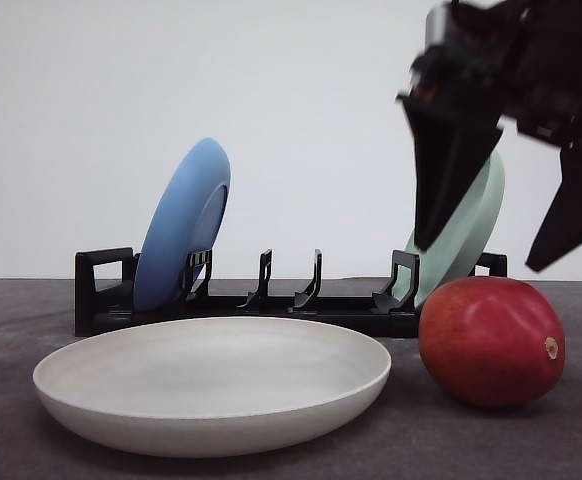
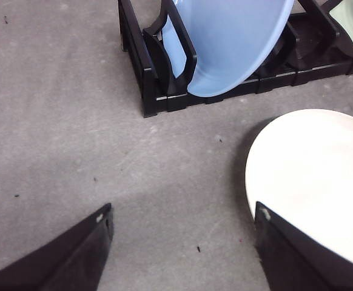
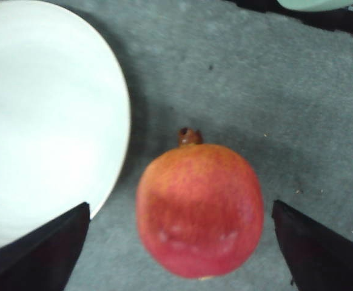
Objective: Place pomegranate in white plate
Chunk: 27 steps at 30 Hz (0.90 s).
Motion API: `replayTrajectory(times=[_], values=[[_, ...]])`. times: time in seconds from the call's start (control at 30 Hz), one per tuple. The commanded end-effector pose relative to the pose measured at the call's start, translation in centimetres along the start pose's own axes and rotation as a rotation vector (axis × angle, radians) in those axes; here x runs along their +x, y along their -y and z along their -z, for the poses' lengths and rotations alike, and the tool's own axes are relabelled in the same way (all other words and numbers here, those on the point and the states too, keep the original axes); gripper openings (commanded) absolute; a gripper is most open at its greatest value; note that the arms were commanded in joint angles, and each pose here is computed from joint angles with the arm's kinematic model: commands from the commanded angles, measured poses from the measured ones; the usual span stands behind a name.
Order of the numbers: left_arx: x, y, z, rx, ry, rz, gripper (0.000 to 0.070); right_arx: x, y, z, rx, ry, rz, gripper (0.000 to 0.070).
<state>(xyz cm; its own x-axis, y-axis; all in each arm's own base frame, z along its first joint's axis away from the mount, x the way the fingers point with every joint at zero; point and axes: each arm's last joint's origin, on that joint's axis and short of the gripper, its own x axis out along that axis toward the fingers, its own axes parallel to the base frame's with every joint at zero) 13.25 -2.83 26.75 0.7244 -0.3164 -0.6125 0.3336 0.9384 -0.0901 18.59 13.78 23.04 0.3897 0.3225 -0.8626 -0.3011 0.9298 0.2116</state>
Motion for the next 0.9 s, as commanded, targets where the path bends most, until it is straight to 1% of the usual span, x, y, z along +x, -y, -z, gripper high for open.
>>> replayTrajectory(times=[0.0, 0.13, 0.43, 0.53, 0.63, 0.73, 0.83, 0.87], values=[[-0.1, 0.0, -0.4, 0.001, 0.014, 0.005, 0.044, 0.6, -0.3, -0.4, -0.018, -0.006, 0.004, 0.0628], [-0.1, 0.0, -0.4, 0.001, 0.014, 0.005, 0.044, 1.9, -0.3, -0.5, -0.029, -0.044, 0.021, 0.0628], [-0.1, 0.0, -0.4, 0.001, 0.014, 0.005, 0.044, 4.6, -0.1, -0.2, -0.026, -0.142, 0.064, 0.0624], [-0.1, 0.0, -0.4, 0.001, 0.014, 0.005, 0.044, 5.0, 0.0, -0.1, -0.024, -0.164, 0.068, 0.0584], [-0.1, 0.0, -0.4, 0.001, 0.014, 0.005, 0.044, 4.9, 0.0, 0.0, -0.024, -0.174, 0.068, 0.0468], [-0.1, 0.0, -0.4, 0.001, 0.014, 0.005, 0.044, 4.3, -0.1, -0.3, -0.028, -0.201, 0.08, 0.0456], [-0.1, 0.0, -0.4, 0.001, 0.014, 0.005, 0.044, 3.1, -0.4, -1.4, -0.076, -0.216, 0.077, 0.0458], [-0.1, 0.0, -0.4, 0.001, 0.014, 0.005, 0.044, 2.7, -0.7, -1.8, -0.101, -0.208, 0.061, 0.0458]])
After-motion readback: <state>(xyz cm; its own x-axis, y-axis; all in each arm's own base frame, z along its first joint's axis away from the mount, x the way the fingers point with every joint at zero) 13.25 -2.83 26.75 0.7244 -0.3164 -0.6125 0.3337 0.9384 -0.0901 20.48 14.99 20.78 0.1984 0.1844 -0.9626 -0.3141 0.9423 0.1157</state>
